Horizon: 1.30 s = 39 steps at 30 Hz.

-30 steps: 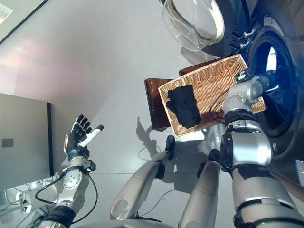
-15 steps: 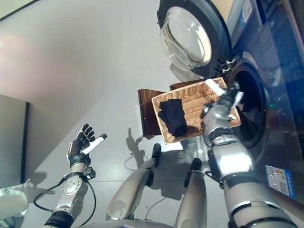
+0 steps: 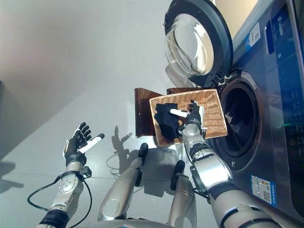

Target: Pick up the clothes and place them into the washing machine

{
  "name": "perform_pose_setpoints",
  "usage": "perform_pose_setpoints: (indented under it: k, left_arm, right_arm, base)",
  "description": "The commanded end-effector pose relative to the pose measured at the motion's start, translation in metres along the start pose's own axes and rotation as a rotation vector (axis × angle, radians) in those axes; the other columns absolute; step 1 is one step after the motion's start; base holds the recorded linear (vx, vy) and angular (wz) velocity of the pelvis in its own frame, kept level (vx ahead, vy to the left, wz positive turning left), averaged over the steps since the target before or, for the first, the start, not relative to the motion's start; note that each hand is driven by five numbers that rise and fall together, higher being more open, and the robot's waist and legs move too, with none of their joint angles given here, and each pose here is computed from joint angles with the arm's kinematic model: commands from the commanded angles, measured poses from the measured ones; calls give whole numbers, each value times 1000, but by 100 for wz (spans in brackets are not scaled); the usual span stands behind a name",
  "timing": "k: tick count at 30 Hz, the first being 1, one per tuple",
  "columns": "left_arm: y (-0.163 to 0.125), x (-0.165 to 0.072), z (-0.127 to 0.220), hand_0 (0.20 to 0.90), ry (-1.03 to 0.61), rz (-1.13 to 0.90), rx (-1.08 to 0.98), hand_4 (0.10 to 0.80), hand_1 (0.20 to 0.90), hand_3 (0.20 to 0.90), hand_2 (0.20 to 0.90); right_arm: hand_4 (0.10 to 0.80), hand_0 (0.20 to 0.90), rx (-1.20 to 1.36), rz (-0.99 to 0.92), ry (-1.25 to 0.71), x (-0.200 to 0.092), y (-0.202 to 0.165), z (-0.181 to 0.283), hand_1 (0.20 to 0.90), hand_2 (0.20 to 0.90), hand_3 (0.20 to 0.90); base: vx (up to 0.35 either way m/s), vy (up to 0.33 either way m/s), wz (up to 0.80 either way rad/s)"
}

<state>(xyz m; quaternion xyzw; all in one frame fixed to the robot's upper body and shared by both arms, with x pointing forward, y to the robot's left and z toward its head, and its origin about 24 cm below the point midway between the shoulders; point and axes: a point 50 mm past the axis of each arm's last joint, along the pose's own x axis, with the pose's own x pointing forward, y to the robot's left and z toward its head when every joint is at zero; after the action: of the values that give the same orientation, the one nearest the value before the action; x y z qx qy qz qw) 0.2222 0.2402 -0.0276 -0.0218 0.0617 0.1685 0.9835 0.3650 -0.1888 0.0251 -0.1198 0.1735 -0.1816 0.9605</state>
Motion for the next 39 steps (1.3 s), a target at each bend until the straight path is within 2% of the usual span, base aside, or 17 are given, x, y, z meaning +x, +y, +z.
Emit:
perform_pose_setpoints:
  k: [1, 9, 19, 25, 26, 27, 28, 29, 39]
  left_arm:
    - [18, 23, 88, 900, -394, 68, -14, 800, 900, 900, 900]
    - [-3, 25, 147, 900, -643, 15, -60, 800, 900, 900, 900]
    - [-14, 20, 173, 900, -759, 13, -152, 800, 900, 900, 900]
    - [-20, 20, 176, 900, -774, 10, -167, 800, 900, 900, 900]
    - [-19, 20, 176, 900, -773, 21, -170, 800, 900, 900, 900]
    - [-20, 20, 175, 900, -771, 20, -170, 800, 900, 900, 900]
    - [-20, 20, 174, 900, -768, 19, -171, 800, 900, 900, 900]
    - [-20, 19, 173, 900, -763, 23, -175, 800, 900, 900, 900]
    - [-17, 20, 168, 900, -742, 41, -173, 800, 900, 900, 900]
  right_arm:
    - [800, 900, 30, -36, -93, -1, 2, 16, 900, 900, 900]
    - [800, 900, 19, -57, -15, -4, 4, -3, 900, 900, 900]
    - [800, 900, 25, -82, -20, 0, 0, 7, 900, 900, 900]
    - [800, 900, 28, -73, -51, 0, 3, 16, 900, 900, 900]
    - [667, 713, 30, -58, -76, -2, 10, 22, 713, 713, 713]
    - [635, 669, 26, -48, -74, -3, 13, 20, 669, 669, 669]
    - [369, 296, 17, -42, -68, -4, 15, 18, 296, 296, 296]
    - [300, 200, 12, -41, -72, -5, 16, 19, 200, 200, 200]
    - [300, 200, -9, -57, -45, -5, 15, 12, 200, 200, 200]
  base:
    - [8, -93, 25]
    - [34, -65, 24]
    - [-1, -7, 7]
    - [12, -3, 2]
    - [54, -19, 2]
    - [53, -20, 4]
    - [37, -14, 4]
    - [22, -8, 4]
    - [6, -4, 2]
